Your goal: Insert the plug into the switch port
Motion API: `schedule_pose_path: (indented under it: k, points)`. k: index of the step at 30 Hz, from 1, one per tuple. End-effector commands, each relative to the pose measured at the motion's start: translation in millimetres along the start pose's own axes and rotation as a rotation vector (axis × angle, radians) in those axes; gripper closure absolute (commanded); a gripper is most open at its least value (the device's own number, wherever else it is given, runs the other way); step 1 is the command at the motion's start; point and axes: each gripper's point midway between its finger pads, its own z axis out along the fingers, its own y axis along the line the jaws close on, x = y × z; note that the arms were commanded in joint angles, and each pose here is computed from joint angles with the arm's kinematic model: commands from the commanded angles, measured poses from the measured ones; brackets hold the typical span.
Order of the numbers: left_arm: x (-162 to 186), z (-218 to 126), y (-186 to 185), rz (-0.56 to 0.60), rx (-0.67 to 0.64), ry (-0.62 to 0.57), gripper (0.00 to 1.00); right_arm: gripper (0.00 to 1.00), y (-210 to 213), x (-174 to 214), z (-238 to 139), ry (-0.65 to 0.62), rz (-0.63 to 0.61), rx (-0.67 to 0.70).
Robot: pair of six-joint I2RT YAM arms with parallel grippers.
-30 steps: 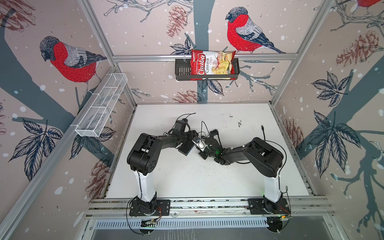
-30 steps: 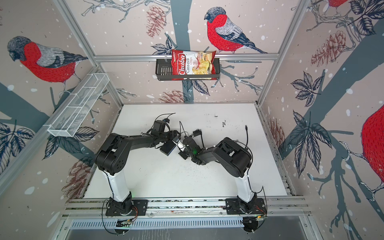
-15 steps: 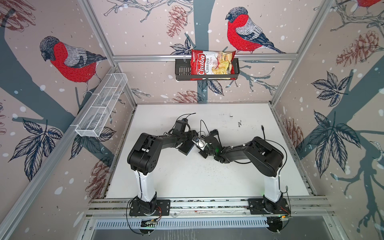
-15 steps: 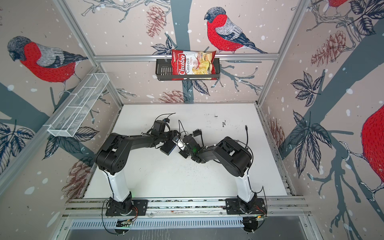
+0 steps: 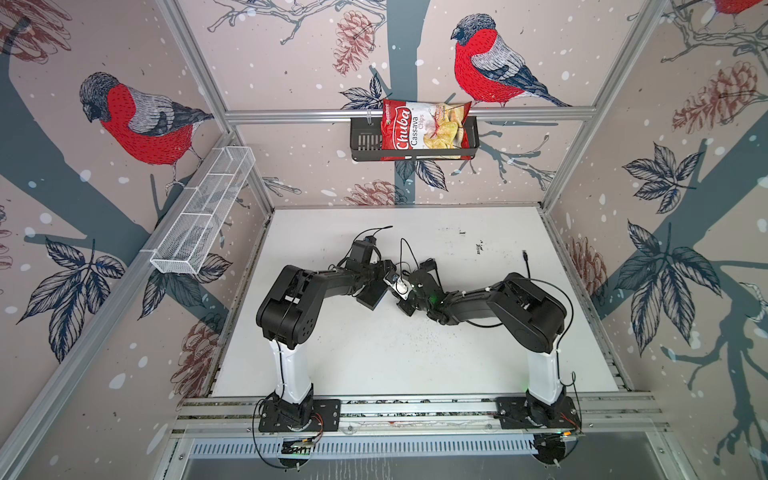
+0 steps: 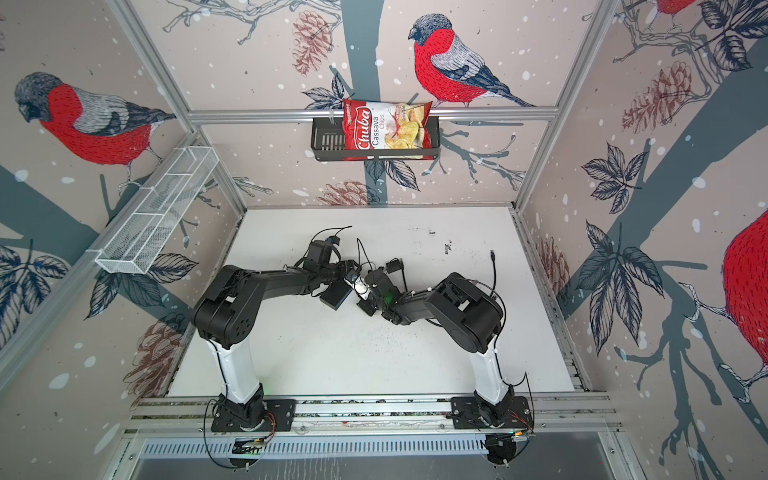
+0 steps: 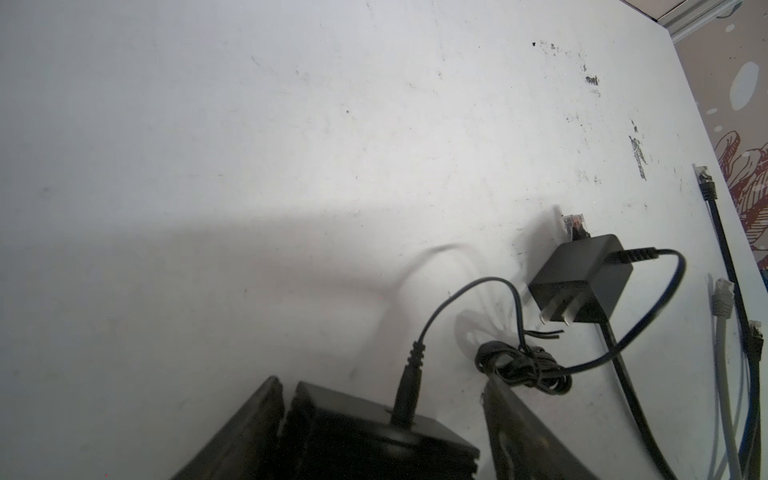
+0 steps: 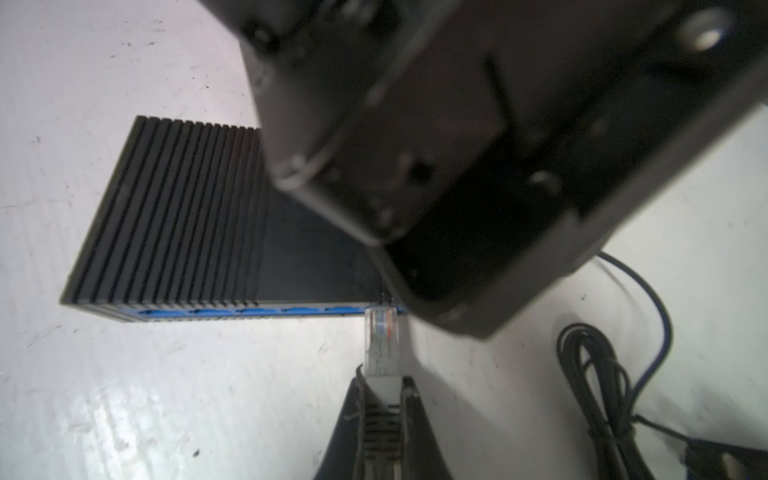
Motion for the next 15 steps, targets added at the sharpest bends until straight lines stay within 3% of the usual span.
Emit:
schedule_pose_path:
  k: [1, 15]
  points:
    - [36, 2, -16, -0.048, 0.080, 0.147, 0.25, 1.00, -13, -37, 0, -0.137, 0.016, 0.058]
    - [37, 3, -20, -0.049, 0.102, 0.150, 0.25, 1.00, 6, -44, -3, -0.169, -0.026, -0.074]
